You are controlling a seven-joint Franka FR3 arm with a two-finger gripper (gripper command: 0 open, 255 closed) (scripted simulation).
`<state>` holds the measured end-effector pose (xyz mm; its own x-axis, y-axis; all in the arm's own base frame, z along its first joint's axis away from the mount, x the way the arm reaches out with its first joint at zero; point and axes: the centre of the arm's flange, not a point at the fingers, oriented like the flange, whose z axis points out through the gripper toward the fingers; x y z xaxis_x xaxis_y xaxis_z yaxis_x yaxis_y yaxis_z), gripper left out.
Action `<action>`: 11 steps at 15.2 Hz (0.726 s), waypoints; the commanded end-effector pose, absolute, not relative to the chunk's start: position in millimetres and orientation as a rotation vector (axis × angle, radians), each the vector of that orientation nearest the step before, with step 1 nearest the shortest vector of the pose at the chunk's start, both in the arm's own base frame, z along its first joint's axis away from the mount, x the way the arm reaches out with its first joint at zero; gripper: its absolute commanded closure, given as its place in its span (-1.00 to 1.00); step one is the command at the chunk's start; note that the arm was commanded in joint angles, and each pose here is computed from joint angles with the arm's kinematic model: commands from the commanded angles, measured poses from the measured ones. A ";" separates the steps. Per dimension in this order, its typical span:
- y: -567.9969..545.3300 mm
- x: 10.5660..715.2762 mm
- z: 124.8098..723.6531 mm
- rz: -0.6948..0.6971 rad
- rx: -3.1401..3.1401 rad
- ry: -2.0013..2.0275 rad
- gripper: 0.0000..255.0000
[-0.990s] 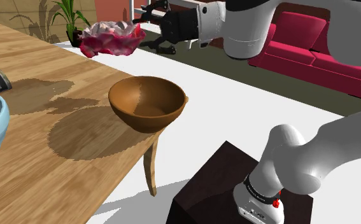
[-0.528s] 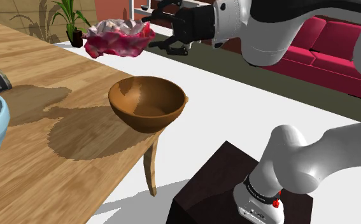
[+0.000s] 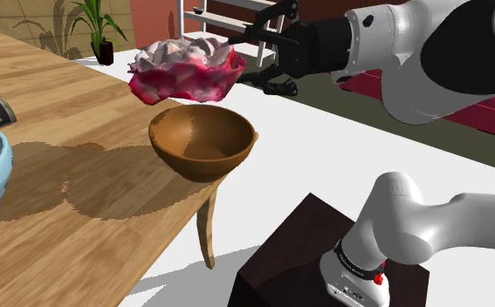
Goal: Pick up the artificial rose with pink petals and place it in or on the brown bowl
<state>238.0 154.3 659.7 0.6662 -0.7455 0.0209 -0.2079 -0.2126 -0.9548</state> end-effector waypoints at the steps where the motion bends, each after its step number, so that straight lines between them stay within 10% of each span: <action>1: 159.9 211.8 663.4 -0.596 -1.752 0.771 1.00; 11: 162.0 200.7 616.5 -0.596 -1.752 0.771 1.00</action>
